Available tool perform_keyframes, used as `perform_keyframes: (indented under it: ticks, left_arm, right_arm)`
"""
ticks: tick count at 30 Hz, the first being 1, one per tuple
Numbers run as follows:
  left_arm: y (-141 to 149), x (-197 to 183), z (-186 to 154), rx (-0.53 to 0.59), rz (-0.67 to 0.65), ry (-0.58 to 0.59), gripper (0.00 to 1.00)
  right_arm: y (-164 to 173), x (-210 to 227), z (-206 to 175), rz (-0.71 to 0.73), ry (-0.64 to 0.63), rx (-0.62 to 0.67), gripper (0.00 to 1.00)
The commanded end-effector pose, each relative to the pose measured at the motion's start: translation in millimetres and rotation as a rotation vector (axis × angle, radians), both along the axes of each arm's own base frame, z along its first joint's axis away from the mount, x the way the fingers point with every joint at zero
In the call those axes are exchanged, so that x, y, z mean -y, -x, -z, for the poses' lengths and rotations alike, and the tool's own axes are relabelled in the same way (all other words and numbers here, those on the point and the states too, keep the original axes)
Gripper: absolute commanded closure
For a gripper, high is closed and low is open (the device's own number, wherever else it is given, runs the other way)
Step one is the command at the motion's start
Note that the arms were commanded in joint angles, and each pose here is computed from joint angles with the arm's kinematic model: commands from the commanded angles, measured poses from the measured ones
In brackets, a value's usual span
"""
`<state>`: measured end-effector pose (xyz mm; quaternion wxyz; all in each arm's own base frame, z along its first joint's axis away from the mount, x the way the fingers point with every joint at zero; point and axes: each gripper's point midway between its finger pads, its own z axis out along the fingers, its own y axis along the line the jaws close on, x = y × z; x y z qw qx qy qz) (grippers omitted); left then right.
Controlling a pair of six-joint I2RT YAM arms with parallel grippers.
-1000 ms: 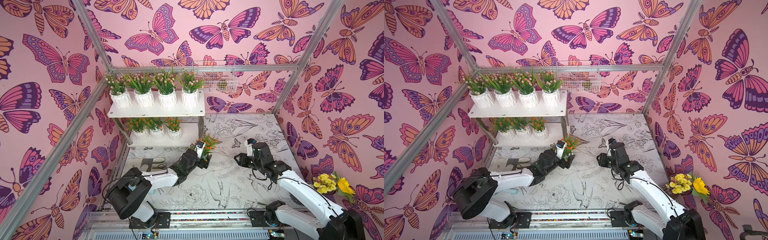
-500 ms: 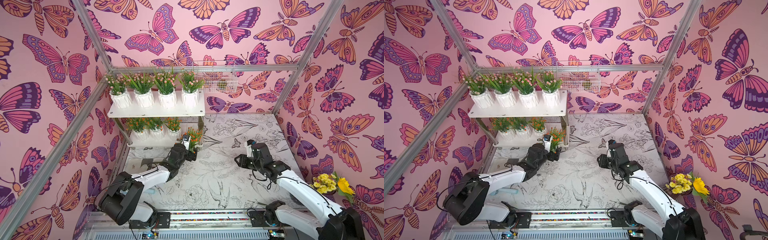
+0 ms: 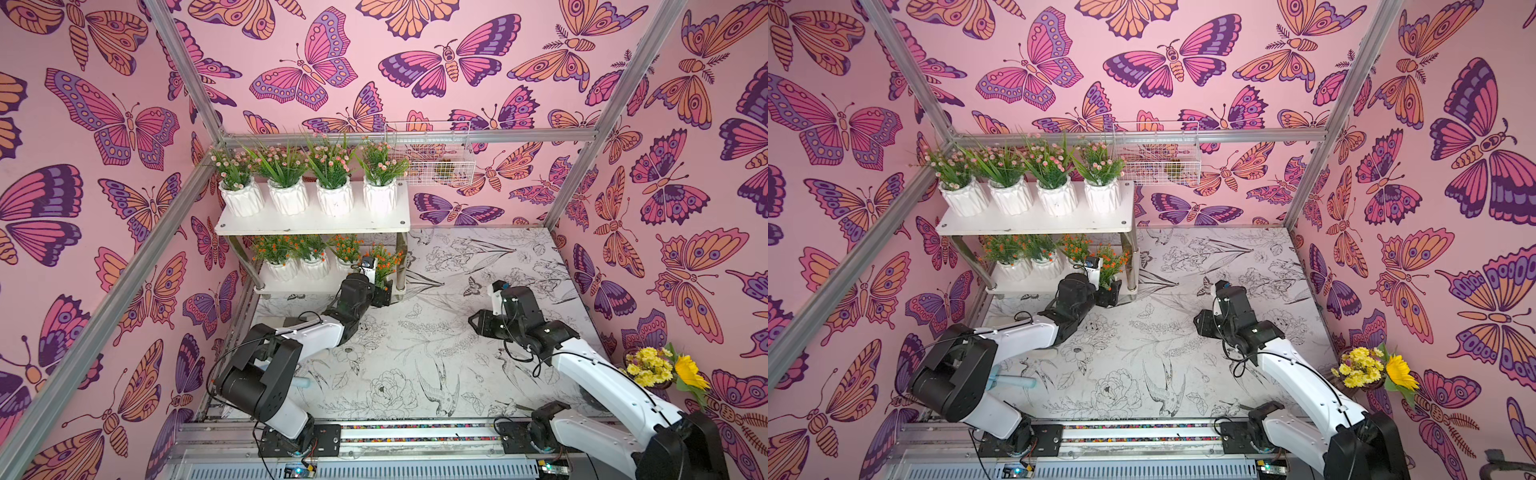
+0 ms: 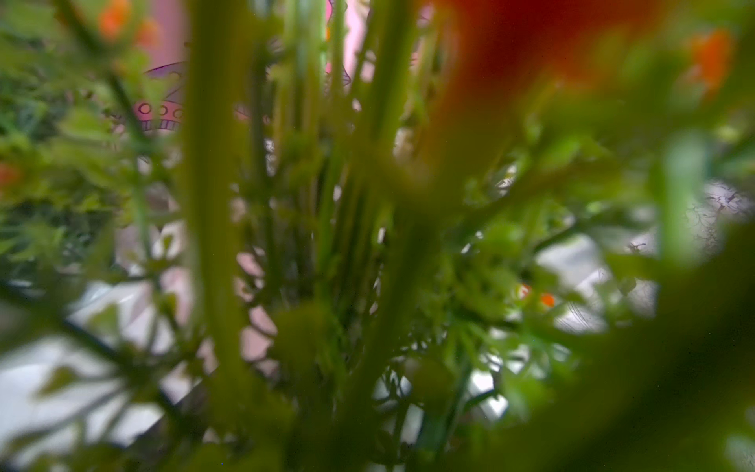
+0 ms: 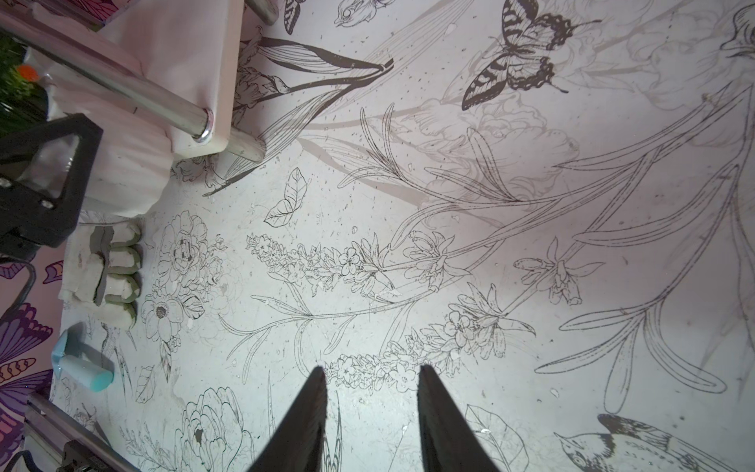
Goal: Place the baby's breath potted plants on the rack by color
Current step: Place the baby's breath potted plant on the rack.
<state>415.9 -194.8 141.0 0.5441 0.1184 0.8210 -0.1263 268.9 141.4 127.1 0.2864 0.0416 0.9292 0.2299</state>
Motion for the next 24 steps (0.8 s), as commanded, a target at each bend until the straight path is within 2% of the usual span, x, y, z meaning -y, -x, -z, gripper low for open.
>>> perform_keyframes:
  ticks: [1,15,24]
  left_arm:
    - [-18.9,6.2,-34.7,0.106,-0.002,0.074,0.31]
    - [-48.8,2.4,-17.3,0.104,-0.076,0.086,0.31]
    - [-70.6,1.1,-10.0,0.142,-0.135,0.093,0.30]
  right_arm:
    - [-1.2,1.1,-5.9,-0.010,0.008,0.001,0.61]
    - [-0.9,-0.5,0.3,-0.010,-0.002,-0.006,0.61]
    - [-0.8,-1.3,6.3,-0.012,-0.006,-0.014,0.61]
